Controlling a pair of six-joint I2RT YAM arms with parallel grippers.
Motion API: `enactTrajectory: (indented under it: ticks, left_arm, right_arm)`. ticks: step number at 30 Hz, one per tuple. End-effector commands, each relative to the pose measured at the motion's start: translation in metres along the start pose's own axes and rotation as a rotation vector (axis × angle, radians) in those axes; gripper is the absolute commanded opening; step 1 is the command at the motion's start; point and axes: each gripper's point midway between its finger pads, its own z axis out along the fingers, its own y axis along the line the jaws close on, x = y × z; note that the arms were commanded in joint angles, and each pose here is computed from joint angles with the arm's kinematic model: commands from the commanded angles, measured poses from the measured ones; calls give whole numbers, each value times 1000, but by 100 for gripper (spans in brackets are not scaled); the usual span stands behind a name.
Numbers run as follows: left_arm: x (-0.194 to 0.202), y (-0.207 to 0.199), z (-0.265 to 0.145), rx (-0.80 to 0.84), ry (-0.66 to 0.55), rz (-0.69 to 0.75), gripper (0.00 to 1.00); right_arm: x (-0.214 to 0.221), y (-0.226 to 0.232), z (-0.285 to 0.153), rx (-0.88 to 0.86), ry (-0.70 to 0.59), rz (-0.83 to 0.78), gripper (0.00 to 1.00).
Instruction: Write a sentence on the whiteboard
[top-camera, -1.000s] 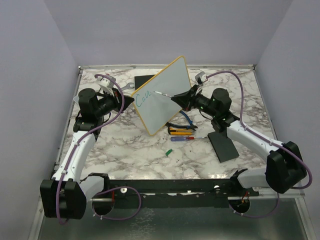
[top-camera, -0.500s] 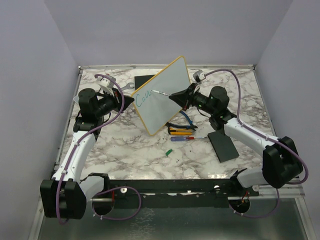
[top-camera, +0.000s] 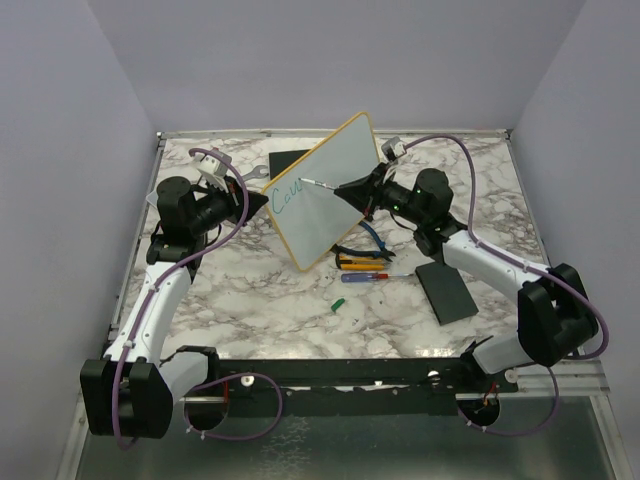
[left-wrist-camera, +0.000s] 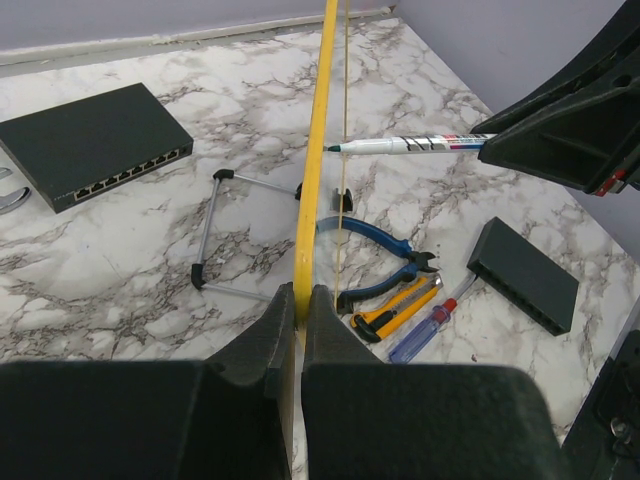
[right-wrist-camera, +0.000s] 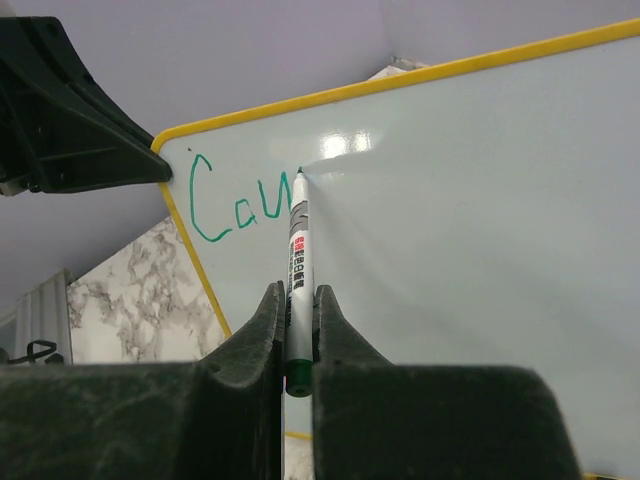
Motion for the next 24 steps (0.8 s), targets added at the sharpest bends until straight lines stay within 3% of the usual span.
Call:
enactTrajectory:
  ticks: [1,24]
  left_arm:
    - [-4,-2,-2,16,-18,44,0]
    - [-7,-5,-3,20,-26,52,0]
  right_arm:
    - [-15,2,7,-10,-37,-15,1]
    - [3,-16,-6,108,-5,7,1]
